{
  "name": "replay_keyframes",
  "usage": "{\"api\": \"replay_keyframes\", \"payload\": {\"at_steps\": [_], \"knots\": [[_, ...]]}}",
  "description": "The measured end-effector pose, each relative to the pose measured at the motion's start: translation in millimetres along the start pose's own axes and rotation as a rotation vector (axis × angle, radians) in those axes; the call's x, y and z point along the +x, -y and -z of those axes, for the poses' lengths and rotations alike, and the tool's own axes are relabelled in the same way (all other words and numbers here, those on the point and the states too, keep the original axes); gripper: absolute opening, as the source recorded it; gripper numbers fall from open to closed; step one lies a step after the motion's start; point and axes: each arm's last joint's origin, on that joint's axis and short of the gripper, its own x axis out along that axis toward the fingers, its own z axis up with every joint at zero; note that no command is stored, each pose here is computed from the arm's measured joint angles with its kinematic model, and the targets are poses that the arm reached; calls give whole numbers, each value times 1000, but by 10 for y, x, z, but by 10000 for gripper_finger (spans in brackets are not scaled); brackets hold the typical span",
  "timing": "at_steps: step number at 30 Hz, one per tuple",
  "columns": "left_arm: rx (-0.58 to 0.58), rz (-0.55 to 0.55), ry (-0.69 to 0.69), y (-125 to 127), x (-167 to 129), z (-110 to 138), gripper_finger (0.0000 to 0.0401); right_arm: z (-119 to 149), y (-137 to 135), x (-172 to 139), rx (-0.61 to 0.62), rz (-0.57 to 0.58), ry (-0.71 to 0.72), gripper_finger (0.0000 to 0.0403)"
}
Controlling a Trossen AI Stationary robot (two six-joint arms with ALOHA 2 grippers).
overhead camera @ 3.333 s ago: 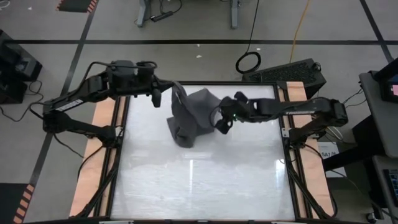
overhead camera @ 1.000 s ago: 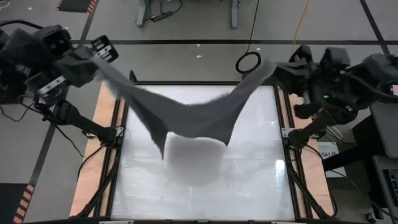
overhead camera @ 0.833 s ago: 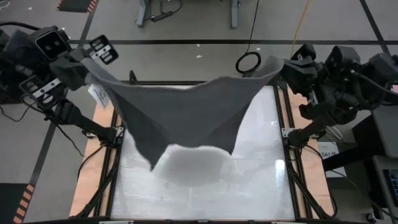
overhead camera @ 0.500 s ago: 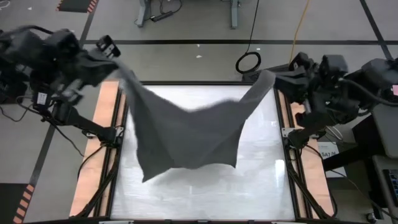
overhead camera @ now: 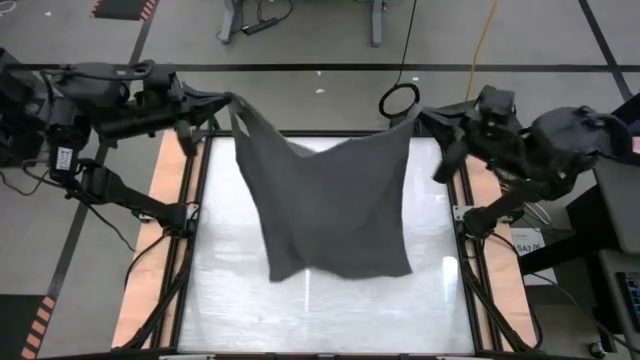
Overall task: Roll towel
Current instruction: Roll the gray towel
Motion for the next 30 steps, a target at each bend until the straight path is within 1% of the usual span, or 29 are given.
{"api": "replay_keyframes", "payload": {"at_steps": [5,6,8,9,12,15,17,19,25,27,30], "knots": [[84,-137,-55,-54,103,58,0,107,108,180,-156,136,-65,0],[91,-155,-65,-61,122,67,0,121,128,214,-177,157,-76,0],[84,-149,-52,-55,158,53,0,106,144,267,-192,174,-67,0],[74,-105,-29,-37,174,29,0,77,137,283,-186,163,-47,0],[39,122,86,47,174,-96,0,-74,86,293,-139,48,55,0],[9,341,214,123,85,-232,0,-201,34,222,-96,-60,149,0],[12,446,292,155,-6,-307,0,-250,5,185,-68,-102,190,0],[-2,526,354,178,-94,-367,0,-274,-27,152,-52,-137,212,0],[-60,759,511,243,-269,-524,0,-367,-157,30,35,-346,303,0],[-76,818,557,262,-311,-568,0,-399,-191,-14,65,-392,335,0],[-79,876,607,283,-344,-609,0,-412,-238,-61,87,-426,351,0]]}}
